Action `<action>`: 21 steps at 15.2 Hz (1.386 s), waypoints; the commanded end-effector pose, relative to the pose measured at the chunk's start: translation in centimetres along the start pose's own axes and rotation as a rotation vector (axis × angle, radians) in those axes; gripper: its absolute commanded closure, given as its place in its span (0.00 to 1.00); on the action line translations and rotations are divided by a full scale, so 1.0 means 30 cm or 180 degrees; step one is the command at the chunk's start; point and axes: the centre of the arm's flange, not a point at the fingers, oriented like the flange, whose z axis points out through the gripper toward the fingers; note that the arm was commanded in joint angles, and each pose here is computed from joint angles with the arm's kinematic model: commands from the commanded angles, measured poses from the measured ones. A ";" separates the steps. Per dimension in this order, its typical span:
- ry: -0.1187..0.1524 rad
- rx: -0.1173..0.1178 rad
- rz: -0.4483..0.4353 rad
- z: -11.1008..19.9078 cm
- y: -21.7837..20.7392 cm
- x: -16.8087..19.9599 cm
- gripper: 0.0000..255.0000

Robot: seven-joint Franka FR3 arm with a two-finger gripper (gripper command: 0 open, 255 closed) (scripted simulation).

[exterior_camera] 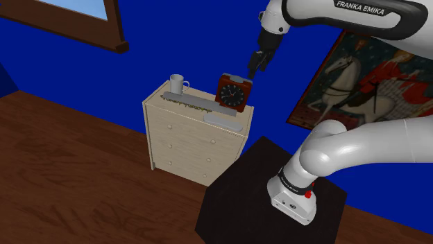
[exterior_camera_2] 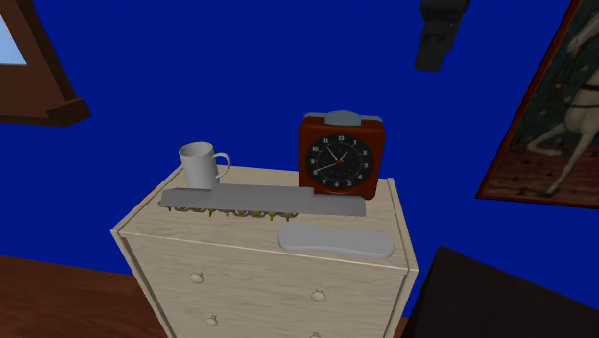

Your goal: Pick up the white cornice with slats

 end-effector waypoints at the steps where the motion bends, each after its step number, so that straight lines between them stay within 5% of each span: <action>1: 0.0000 0.0000 0.0000 0.000 0.000 0.000 0.00; 21: 0.0489 -0.0937 -0.0788 0.669 -0.207 0.503 0.00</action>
